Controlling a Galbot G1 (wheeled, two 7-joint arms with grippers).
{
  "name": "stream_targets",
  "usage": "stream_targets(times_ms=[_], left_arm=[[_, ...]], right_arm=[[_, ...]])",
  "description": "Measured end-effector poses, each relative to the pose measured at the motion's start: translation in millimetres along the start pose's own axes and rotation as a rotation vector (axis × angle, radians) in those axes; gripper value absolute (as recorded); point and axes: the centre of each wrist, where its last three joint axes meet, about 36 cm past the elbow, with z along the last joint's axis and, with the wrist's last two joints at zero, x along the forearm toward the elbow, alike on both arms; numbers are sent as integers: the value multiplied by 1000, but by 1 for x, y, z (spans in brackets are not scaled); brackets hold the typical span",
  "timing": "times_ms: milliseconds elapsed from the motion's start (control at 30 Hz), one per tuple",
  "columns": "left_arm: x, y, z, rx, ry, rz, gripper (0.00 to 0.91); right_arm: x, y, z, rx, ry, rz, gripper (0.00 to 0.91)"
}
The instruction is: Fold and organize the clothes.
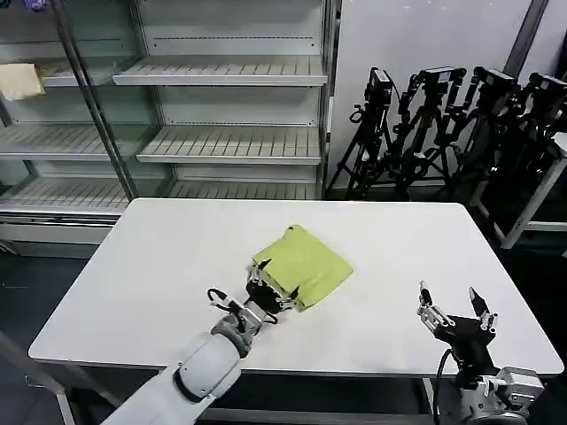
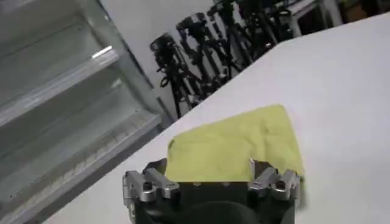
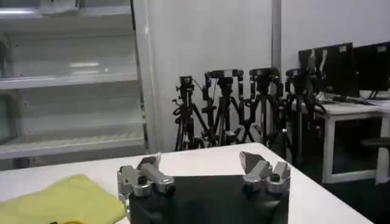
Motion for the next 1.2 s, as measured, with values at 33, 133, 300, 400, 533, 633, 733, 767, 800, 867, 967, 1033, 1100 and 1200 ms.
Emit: stream_targets(times_ms=[33,133,300,400,533,633,733,767,800,867,967,1033,1100,1200], left_arm=[[-3,-3,-1,-9,-1,7,907],[-11,-11,-3,-33,-3,24,907],[-23,-23,-6,-64,-3,50,907],[-31,-28,-8,-82,-5,57,907],[-42,-34,-13,-100,-8,70,907],[-51,-37,-17,-111,-11,75,907],[-61,-39,-21,-122,-12,75,907],[-64,-40,-23,-124,-13,76,907],[-68,-41,-25,-127,-14,76,907],[-74,-42,-29,-129,-16,76,907],[-83,-43,-35,-131,-18,78,907],[-88,-44,-38,-131,-20,77,907],[-94,-44,-42,-129,-19,75,907],[-102,-43,-46,-124,-17,72,907]], right_arm=[[1,-1,-1,1,-1,0,907],[2,-3,-4,2,-7,2,907],[5,-5,-8,-1,-15,3,907],[5,-6,-9,-1,-19,3,907],[5,-8,-12,0,-24,2,907],[6,-9,-14,1,-27,2,907],[7,-11,-16,3,-30,3,907],[7,-12,-17,3,-31,3,907],[8,-12,-18,4,-31,4,907],[8,-14,-19,4,-33,5,907],[9,-15,-20,3,-34,8,907],[9,-16,-21,4,-36,8,907],[9,-17,-22,6,-39,9,907],[9,-19,-23,8,-42,11,907]])
